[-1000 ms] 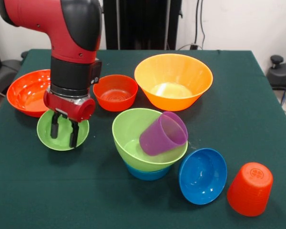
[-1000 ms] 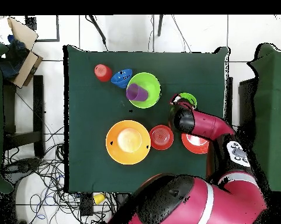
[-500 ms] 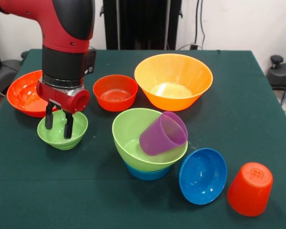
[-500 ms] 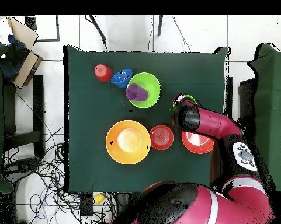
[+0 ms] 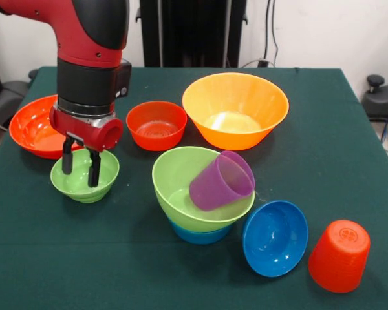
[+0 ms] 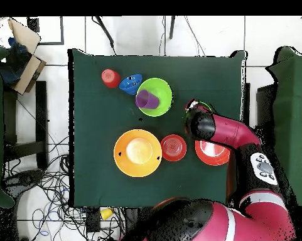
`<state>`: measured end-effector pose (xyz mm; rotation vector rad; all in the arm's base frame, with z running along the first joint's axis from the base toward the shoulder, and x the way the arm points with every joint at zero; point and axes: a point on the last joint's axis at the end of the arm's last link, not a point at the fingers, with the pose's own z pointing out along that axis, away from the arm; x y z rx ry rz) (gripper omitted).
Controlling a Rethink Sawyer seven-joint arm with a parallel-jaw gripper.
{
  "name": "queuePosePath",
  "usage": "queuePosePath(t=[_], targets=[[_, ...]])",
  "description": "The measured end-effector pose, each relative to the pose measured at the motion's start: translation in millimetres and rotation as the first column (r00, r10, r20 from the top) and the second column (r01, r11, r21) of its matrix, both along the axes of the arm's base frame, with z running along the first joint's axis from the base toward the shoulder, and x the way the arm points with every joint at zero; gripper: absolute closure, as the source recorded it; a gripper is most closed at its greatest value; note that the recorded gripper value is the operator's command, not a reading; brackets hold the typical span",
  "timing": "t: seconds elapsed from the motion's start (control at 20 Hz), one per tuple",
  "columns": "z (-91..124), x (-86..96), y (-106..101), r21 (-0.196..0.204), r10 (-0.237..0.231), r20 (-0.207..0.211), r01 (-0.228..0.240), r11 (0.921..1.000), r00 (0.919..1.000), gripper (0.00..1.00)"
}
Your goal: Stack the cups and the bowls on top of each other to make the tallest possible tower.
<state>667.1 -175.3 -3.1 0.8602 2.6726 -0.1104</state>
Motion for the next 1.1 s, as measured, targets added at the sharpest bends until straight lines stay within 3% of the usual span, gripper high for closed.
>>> queuePosePath(t=[0.45,0.8,1.1], targets=[[-4,7.2,9,0.035,0.000,0.025,-0.001,0.9994,0.9997,0.00],[-5,10.3,11,0.021,0.007,0.054,-0.008,0.9997,0.9985,0.00],[-10,6.5,17,0.004,0.023,0.048,-0.023,0.9997,0.9986,0.00]])
